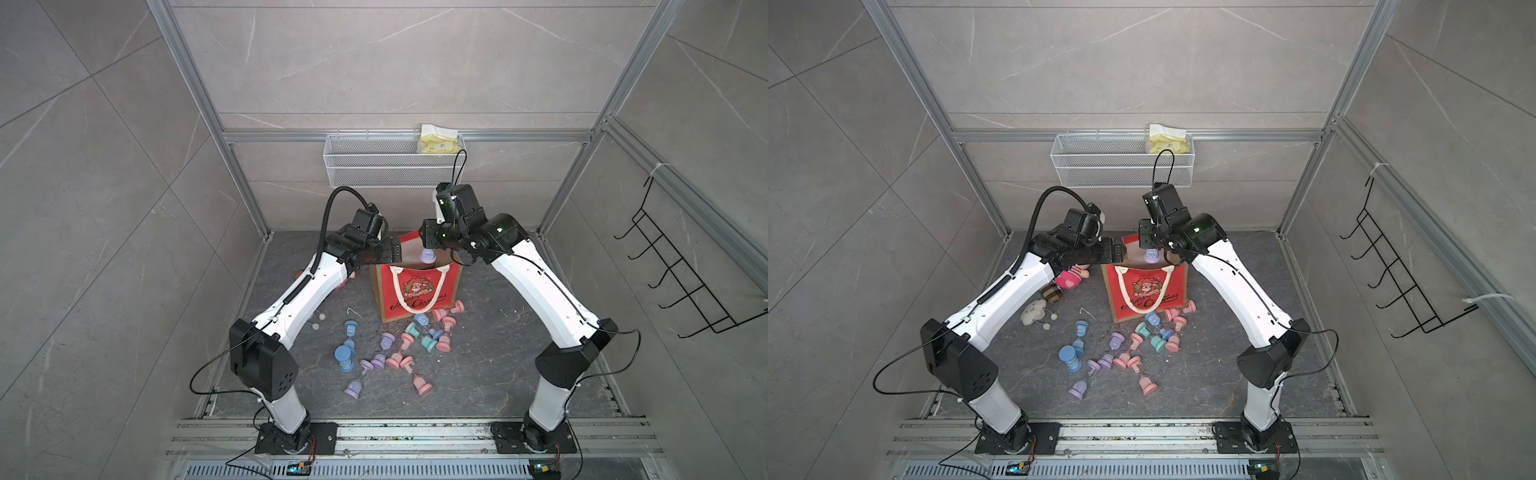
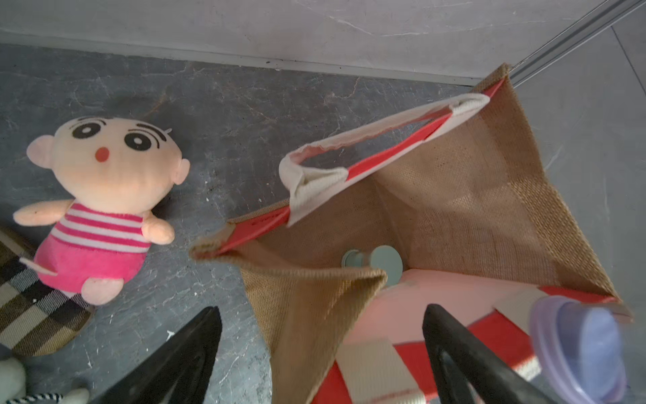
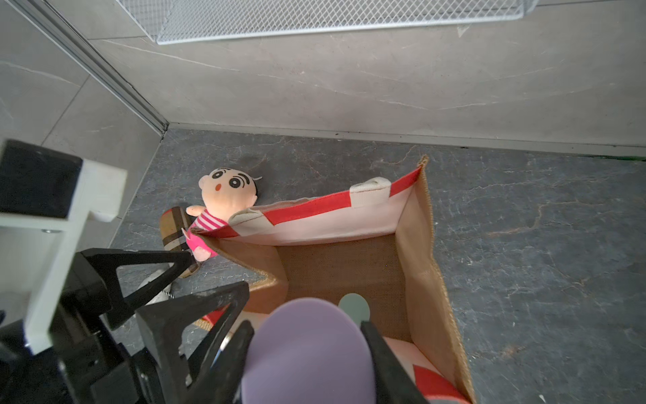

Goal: Put the hourglass into the canvas bag
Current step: Place the hourglass in the canvas bag.

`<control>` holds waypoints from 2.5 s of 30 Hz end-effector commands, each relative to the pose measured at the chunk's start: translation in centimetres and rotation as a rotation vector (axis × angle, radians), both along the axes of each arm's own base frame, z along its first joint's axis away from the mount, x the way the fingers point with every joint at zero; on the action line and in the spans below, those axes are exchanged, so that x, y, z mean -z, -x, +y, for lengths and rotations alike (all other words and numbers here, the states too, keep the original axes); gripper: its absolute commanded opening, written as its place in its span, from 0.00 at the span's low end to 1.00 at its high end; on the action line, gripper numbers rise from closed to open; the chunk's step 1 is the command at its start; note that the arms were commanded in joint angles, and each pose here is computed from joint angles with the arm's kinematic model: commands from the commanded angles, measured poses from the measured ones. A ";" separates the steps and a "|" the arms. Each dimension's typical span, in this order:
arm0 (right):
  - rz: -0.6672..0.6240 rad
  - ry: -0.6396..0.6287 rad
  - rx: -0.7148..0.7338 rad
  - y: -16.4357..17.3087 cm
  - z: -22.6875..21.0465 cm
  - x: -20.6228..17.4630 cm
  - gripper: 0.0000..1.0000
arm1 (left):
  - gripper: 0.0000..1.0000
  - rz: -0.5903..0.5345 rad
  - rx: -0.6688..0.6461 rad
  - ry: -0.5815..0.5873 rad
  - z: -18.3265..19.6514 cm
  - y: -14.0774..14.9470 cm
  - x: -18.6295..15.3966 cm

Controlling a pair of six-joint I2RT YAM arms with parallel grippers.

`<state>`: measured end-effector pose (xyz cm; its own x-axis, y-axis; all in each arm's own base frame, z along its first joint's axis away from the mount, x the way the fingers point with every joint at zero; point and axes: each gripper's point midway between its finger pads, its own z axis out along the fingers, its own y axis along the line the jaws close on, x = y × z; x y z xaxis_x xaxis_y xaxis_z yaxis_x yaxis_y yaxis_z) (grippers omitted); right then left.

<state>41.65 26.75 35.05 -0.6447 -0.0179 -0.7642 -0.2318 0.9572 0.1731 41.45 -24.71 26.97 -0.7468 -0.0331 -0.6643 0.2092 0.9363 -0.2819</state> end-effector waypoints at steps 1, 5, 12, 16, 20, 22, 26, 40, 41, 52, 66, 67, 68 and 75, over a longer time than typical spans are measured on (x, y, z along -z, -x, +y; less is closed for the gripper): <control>-0.084 0.002 0.020 -2.2 0.7 -0.9 0.08 | 0.94 -0.010 -0.003 -0.049 0.4 -0.9 -0.3; -0.090 0.021 0.023 -3.8 1.5 0.8 0.07 | 0.92 0.024 -0.051 -0.091 0.8 -2.2 1.0; -0.090 0.101 0.039 -5.8 2.0 4.2 0.06 | 0.84 0.065 -0.112 -0.075 0.8 -4.1 3.1; -0.076 0.112 0.039 -6.4 2.4 6.2 0.06 | 0.79 0.065 -0.134 -0.075 1.0 -4.6 4.2; -0.035 0.105 0.024 -6.8 3.2 8.9 0.06 | 0.68 0.087 -0.127 -0.086 1.1 -4.4 4.9; -0.014 0.100 0.012 -7.0 3.8 10.1 0.05 | 0.61 0.083 -0.127 -0.094 1.4 -4.1 5.0; 0.005 0.087 -0.006 -7.3 4.8 11.8 0.04 | 0.51 0.086 -0.129 -0.097 2.0 -3.6 5.5; 0.108 0.120 0.006 -7.6 5.5 18.5 0.05 | 0.21 0.057 -0.160 -0.008 3.2 -3.2 4.6; 0.113 0.126 0.007 -7.6 5.5 18.8 0.06 | 0.20 0.058 -0.158 -0.003 3.1 -3.3 4.6; 0.132 0.143 0.004 -7.9 5.8 19.8 0.33 | 0.14 0.080 -0.145 0.022 2.4 -3.3 5.3; 0.027 0.108 -0.011 -7.2 5.1 12.1 0.65 | 0.12 0.088 -0.149 0.022 2.6 -3.2 5.3; 0.015 0.099 -0.010 -7.0 4.9 11.2 0.66 | 0.12 0.086 -0.149 0.024 2.6 -3.2 5.2; 0.005 0.090 -0.010 -6.8 4.8 10.4 0.67 | 0.12 0.084 -0.147 0.026 2.5 -3.2 5.1; -0.048 0.016 -0.019 -3.9 3.0 3.8 0.75 | 0.15 0.087 -0.133 0.037 2.3 -3.0 4.7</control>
<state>47.64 30.63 25.98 -0.6469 -0.0748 -0.7589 -0.2384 0.9651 0.1080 45.44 -22.67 22.23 -0.7669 -0.1663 -0.6199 0.0565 0.9446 -0.3233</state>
